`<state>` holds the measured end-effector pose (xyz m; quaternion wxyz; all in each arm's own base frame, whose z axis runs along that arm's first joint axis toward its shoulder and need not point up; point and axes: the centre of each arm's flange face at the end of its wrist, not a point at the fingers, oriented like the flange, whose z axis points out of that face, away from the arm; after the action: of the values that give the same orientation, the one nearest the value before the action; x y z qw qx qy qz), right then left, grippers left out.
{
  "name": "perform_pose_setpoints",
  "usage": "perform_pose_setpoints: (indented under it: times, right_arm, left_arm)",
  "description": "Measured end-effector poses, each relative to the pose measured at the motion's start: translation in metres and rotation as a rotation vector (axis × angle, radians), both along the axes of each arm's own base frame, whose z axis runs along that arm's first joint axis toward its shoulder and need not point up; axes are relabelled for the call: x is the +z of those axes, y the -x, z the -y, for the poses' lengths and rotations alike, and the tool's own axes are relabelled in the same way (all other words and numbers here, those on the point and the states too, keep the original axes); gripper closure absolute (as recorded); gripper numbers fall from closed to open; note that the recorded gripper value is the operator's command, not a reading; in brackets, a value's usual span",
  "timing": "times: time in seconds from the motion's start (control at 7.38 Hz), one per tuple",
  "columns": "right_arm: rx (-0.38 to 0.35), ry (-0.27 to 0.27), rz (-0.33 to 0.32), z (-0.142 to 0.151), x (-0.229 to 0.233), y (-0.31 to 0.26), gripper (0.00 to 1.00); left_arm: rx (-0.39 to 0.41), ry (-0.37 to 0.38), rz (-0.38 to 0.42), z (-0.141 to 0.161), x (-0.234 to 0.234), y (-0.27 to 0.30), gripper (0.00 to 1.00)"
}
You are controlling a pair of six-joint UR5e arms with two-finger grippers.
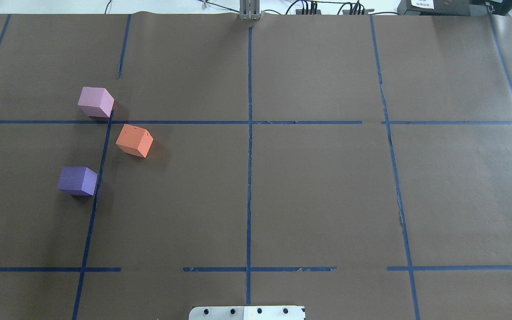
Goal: Arrange blocks in a line
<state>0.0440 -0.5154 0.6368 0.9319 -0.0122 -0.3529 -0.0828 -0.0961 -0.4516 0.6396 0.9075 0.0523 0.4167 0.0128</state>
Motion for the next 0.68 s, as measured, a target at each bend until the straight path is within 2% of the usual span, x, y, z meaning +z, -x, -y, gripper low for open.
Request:
perform_pose_setpoints:
  times: [0.68]
  right_arm:
    - [0.0, 0.0, 0.0, 0.0, 0.0, 0.0, 0.0]
  left_arm:
    - [-0.003, -0.003, 0.007, 0.0003, -0.0018, 0.0006, 0.0]
